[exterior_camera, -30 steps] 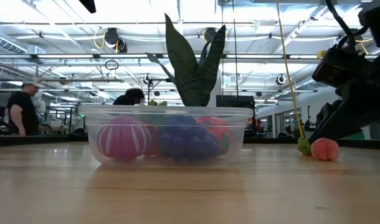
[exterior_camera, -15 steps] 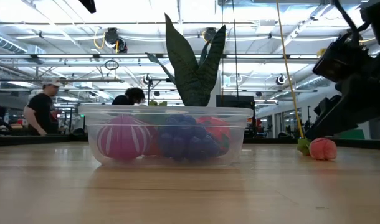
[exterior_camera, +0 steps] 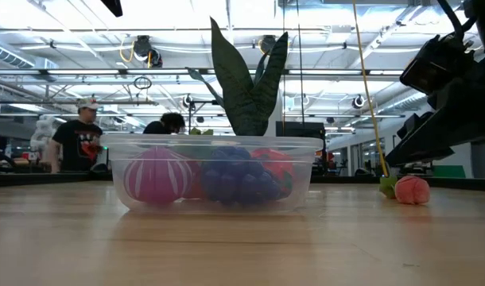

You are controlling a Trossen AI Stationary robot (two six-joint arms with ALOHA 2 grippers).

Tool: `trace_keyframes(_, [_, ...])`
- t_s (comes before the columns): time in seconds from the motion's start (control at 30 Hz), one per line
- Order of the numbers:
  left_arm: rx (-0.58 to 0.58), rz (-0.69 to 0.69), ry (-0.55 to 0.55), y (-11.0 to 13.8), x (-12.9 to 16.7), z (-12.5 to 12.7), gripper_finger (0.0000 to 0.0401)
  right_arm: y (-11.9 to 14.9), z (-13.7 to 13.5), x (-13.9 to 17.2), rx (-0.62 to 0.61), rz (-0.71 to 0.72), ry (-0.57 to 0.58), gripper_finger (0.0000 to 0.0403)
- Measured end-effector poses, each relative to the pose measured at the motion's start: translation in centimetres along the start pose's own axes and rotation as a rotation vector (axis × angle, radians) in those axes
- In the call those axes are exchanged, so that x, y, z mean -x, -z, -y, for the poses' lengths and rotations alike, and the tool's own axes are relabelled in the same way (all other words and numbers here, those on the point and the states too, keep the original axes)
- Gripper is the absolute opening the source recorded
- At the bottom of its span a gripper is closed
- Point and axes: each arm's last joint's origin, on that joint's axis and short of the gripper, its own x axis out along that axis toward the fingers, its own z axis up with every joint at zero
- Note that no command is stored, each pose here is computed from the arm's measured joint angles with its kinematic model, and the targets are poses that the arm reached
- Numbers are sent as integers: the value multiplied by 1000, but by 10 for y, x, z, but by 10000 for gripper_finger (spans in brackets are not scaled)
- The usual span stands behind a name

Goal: Pick and placing Produce into tupperware
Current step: Put the pink peach into the transparent bin

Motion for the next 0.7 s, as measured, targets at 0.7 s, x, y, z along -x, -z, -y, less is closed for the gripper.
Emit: trace_keyframes(0.7, [1,0,0,0,0,0,186,3,1,0,-57,-72,-40,155])
